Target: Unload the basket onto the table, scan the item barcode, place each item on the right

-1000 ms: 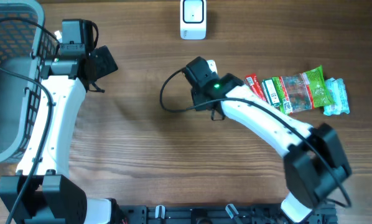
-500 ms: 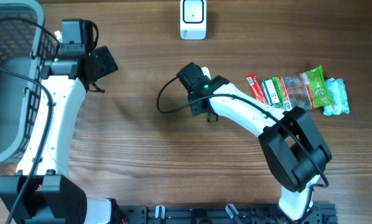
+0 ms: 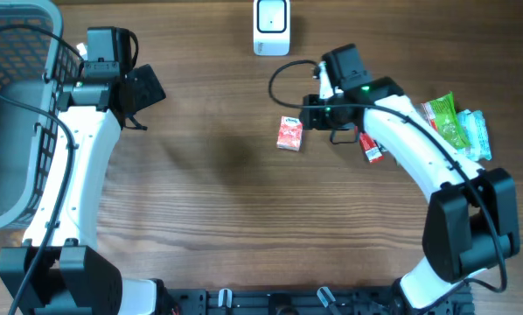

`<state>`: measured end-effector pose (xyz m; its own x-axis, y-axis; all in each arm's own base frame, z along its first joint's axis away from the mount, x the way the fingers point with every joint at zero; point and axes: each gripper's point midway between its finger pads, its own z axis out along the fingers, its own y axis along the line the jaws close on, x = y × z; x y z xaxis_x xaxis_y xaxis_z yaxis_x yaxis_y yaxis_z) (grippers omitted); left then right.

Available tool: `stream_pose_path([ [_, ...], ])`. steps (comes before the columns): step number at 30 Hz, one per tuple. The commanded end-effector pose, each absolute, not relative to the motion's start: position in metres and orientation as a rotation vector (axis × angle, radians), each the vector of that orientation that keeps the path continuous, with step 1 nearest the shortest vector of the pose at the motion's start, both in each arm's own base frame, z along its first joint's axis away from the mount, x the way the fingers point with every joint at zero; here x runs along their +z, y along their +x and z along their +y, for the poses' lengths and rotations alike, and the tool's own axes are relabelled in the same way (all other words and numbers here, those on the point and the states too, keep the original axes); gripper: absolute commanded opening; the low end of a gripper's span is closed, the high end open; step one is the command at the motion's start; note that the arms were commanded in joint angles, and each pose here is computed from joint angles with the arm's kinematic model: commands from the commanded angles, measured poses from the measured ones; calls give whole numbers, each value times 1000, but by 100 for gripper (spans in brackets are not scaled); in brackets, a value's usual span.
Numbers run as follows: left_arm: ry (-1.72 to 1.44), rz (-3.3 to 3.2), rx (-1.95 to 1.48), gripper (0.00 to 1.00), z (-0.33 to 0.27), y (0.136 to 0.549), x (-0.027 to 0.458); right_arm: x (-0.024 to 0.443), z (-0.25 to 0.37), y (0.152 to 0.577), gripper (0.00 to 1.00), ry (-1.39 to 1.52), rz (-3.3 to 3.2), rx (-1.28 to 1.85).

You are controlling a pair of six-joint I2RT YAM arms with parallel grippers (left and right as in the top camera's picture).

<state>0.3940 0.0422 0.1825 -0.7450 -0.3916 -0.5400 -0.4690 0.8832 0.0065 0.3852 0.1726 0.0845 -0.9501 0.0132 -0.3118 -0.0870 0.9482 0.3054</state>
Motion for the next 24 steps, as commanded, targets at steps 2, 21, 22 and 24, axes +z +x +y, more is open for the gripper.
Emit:
stream_pose_path([
  [2,-615,2498,201,100,45,395,187,68,181,375,49,53,2802,597],
  [21,-615,2498,201,100,45,395,187,18,193,373,38,219,2680,737],
  [22,-615,2498,201,100,45,395,187,15,194,373,38,219,2683,740],
  [24,-615,2498,201,100,45,395,187,9,194,374,38,222,2691,737],
])
